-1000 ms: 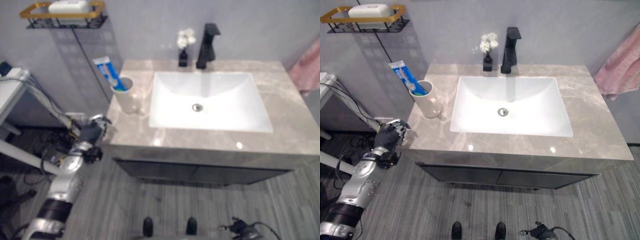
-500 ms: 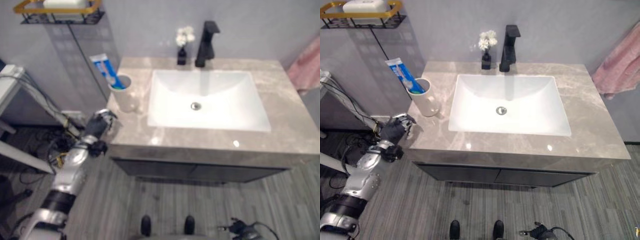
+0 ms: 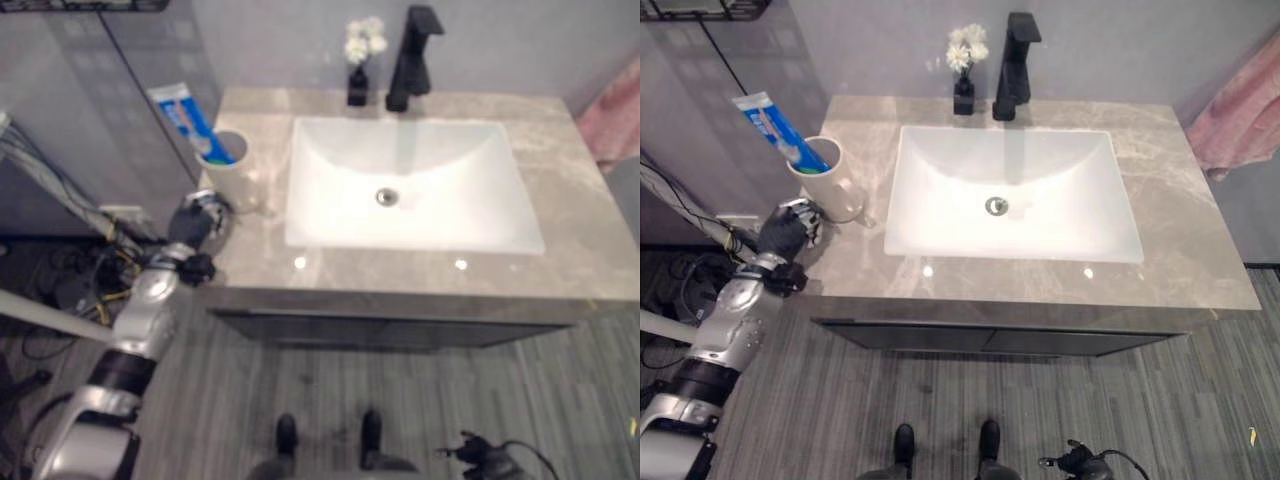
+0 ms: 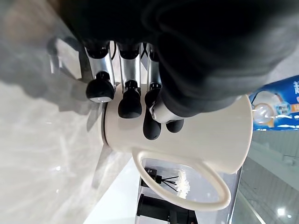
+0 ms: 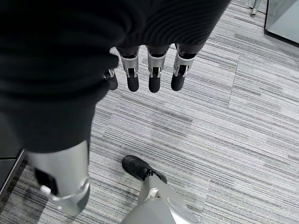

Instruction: Put brush and paste in cup on sink, flatten towel.

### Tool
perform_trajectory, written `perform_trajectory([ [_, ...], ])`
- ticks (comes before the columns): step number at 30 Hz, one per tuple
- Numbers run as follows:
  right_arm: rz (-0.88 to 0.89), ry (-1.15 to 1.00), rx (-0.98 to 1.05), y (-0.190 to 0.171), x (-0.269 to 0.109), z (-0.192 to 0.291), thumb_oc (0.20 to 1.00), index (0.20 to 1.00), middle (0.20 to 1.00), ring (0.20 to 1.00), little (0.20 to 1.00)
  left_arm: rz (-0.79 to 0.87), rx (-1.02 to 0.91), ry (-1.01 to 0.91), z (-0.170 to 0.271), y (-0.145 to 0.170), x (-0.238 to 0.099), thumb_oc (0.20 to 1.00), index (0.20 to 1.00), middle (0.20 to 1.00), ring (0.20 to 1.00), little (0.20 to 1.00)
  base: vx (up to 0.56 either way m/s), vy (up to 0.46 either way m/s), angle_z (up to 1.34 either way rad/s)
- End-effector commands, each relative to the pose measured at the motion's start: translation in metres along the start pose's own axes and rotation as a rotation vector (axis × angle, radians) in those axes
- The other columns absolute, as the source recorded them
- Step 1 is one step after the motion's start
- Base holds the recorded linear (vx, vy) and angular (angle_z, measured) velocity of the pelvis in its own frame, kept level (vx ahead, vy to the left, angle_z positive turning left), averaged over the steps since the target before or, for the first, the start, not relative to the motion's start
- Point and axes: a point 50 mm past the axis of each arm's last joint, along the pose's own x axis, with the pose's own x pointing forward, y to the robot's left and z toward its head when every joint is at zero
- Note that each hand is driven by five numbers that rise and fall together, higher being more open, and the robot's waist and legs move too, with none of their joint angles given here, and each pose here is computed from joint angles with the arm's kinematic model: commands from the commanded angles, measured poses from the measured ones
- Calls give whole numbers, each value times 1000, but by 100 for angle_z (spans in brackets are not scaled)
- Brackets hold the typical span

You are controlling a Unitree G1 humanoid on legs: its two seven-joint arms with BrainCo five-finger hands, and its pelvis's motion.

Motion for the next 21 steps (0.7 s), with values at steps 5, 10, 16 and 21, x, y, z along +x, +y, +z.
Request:
perform_trajectory([
  [5, -47, -99, -23, -18, 2, 32, 1000, 1000, 1000, 1000, 1000, 36, 32, -133, 38, -1, 26, 200, 200, 200, 200, 200, 10, 11, -2],
  [10, -46, -160, -41, -19, 2, 49, 1000, 1000, 1000, 1000, 1000, 85, 14, -195, 57, -1, 39, 200, 200, 200, 200, 200, 27, 17, -10],
  [16, -56, -170, -52, -21, 2, 54, 1000, 1000, 1000, 1000, 1000, 122, 15, -259, 75, -2, 46, 200, 200, 200, 200, 200, 31, 3, -10],
  [21, -52, -141, -43, -19, 2, 43, 1000, 1000, 1000, 1000, 1000, 93, 39, -238, 64, -3, 34, 200, 200, 200, 200, 200, 11, -11, -6],
])
